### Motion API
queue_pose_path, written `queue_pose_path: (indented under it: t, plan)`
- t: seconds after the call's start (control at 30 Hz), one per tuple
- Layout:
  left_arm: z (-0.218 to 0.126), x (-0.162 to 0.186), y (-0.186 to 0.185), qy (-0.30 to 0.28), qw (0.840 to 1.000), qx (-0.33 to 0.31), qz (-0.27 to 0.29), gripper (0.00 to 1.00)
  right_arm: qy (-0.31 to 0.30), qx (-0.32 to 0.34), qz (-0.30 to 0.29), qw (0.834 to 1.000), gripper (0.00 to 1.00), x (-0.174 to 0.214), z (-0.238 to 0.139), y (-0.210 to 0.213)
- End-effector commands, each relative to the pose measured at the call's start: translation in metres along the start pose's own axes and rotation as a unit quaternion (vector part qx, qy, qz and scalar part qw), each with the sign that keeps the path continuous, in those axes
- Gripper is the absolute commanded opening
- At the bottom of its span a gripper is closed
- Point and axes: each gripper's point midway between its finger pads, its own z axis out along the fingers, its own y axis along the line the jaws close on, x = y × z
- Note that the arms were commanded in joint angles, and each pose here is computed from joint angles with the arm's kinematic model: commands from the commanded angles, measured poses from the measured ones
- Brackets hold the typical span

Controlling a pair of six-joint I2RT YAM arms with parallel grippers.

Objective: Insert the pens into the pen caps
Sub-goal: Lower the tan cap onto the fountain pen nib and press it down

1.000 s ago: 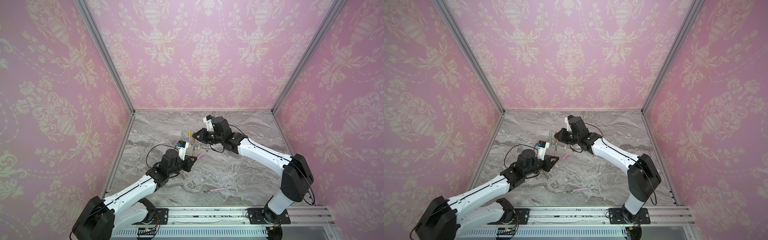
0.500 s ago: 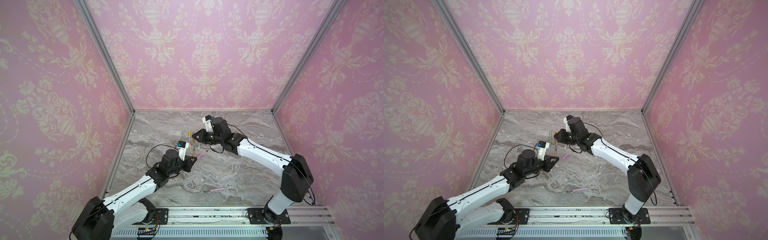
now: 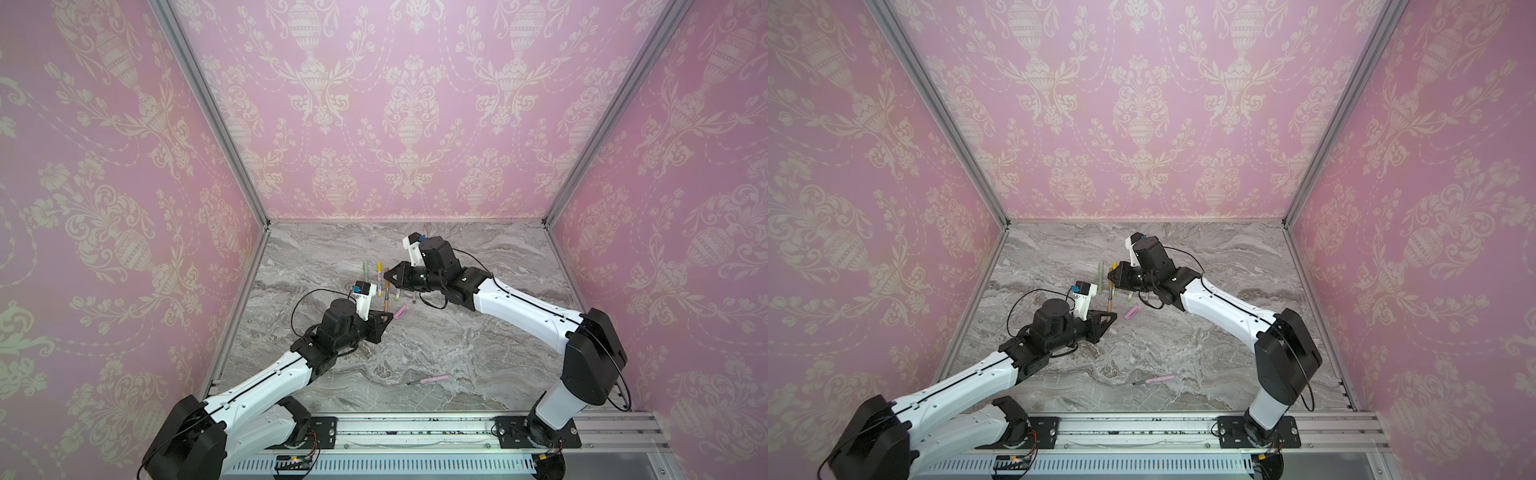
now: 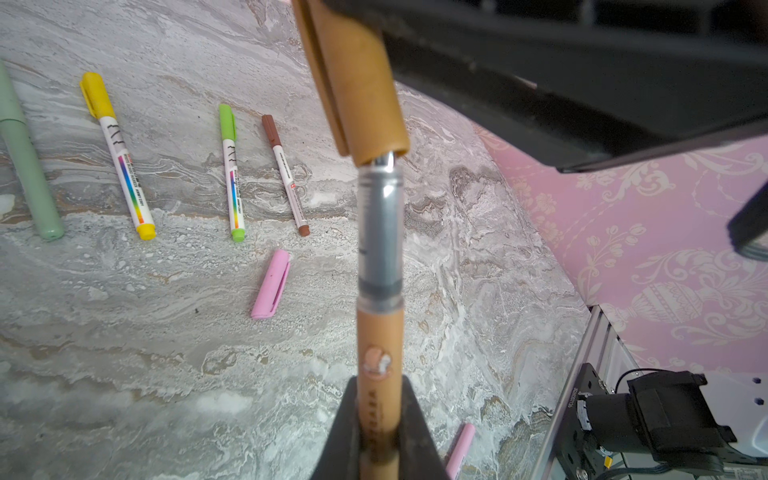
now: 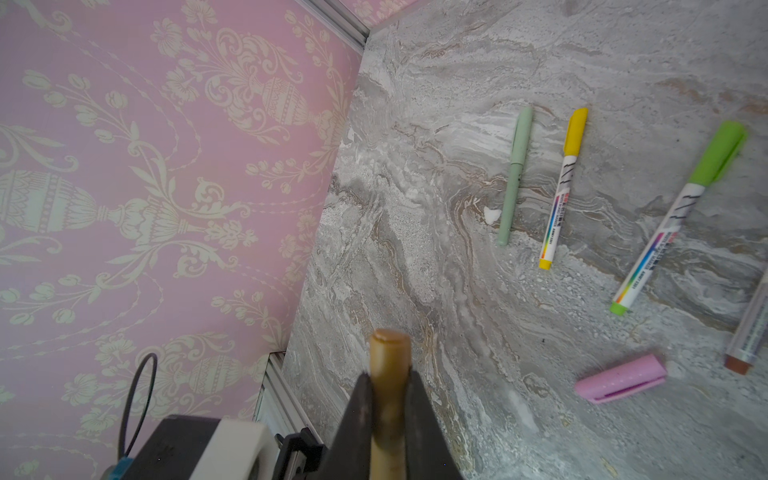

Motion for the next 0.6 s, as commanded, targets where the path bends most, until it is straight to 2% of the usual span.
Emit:
queue_pose_path:
  t: [0.0,0.3,0.57]
  plan:
    - [-0.004,-0.02,-0.006,-0.036,0.999,-0.001,0.011,0.0,0.018,0.001,-0.017,1.0,0.0,0.018,-0.007,0.004]
    - [-0.003,-0.048,-0.02,-0.076,0.997,0.015,0.011,0.0,0.045,0.009,-0.026,0.999,0.0,0.056,-0.004,-0.005]
    - [-0.004,-0.073,-0.039,-0.096,0.994,0.036,0.029,0.0,0.072,0.037,-0.028,0.996,0.0,0.09,-0.002,-0.031]
